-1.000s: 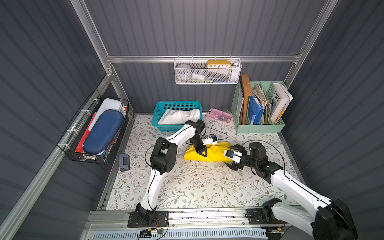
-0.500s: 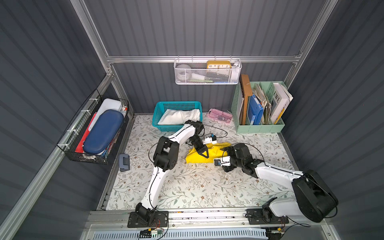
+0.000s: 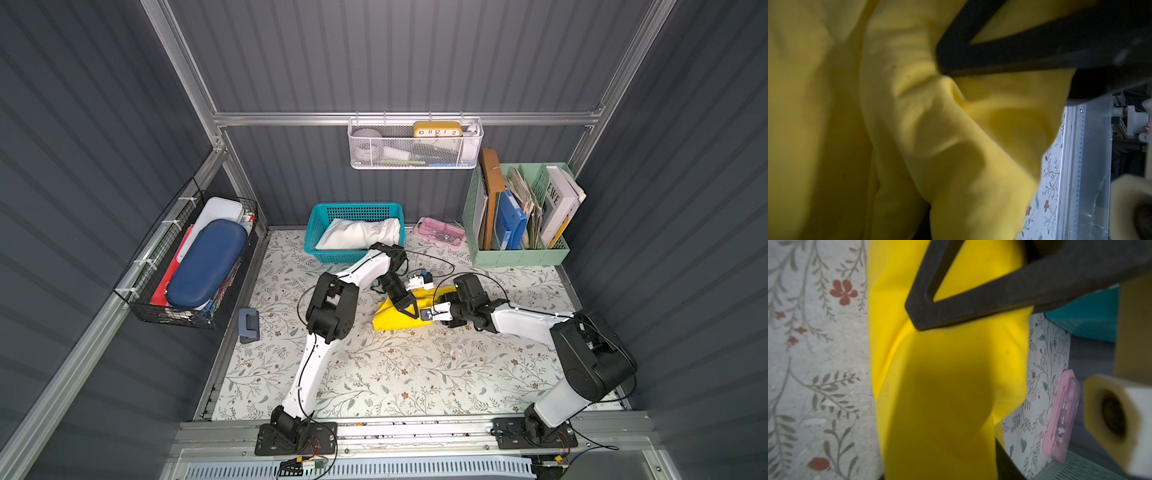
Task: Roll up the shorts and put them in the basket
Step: Roll the shorts at the center of the board, then pick up the shorts from the center of the board.
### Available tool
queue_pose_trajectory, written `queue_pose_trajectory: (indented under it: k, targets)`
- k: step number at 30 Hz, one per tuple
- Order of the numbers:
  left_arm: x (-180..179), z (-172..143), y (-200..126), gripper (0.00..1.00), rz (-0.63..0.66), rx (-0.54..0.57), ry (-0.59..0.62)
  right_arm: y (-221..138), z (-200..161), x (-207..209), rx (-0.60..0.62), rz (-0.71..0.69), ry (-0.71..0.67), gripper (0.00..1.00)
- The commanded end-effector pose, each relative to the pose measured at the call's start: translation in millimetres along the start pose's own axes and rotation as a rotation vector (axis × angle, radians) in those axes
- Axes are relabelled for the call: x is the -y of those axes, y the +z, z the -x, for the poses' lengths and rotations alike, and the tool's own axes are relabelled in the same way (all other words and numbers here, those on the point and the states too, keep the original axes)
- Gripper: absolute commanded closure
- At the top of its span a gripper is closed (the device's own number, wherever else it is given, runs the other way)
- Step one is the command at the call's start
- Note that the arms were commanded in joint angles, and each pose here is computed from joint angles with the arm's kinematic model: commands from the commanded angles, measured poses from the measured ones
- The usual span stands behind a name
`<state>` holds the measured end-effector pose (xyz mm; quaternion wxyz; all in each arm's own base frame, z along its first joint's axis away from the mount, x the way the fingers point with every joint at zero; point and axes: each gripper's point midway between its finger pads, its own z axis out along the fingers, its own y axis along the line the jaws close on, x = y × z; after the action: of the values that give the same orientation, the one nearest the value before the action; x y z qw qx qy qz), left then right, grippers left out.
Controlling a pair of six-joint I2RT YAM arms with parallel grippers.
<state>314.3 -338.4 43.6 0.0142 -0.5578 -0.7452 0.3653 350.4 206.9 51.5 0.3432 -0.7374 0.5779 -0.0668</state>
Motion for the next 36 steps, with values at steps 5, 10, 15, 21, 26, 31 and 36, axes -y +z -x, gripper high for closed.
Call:
queue_pose_trajectory:
  k: [5, 10, 15, 21, 26, 31, 36]
  targets:
    - [-14, -40, 10, 0.41, 0.102, -0.146, -0.015, -6, -4, -33, -0.019, 0.226, 0.198, 0.99]
    - [-10, -20, -34, 0.0, 0.282, -0.032, 0.055, -9, 2, -43, 0.01, 0.296, 0.299, 1.0]
    - [-18, 3, -103, 0.0, 0.631, 0.058, 0.122, -15, 2, -58, 0.006, 0.396, 0.384, 1.0]
    - [21, 42, -182, 0.0, 0.932, 0.333, 0.341, -32, 9, -65, 0.017, 0.582, 0.513, 1.0]
    - [32, 22, -162, 0.0, 0.915, 0.277, 0.455, -41, 17, -56, 0.055, 0.642, 0.599, 1.0]
    - [34, 15, -107, 0.0, 0.943, 0.121, 0.604, -49, 21, -46, 0.073, 0.729, 0.74, 1.0]
    - [43, 15, -58, 0.0, 0.965, 0.037, 0.758, -47, 15, -49, 0.017, 0.802, 0.809, 1.0]
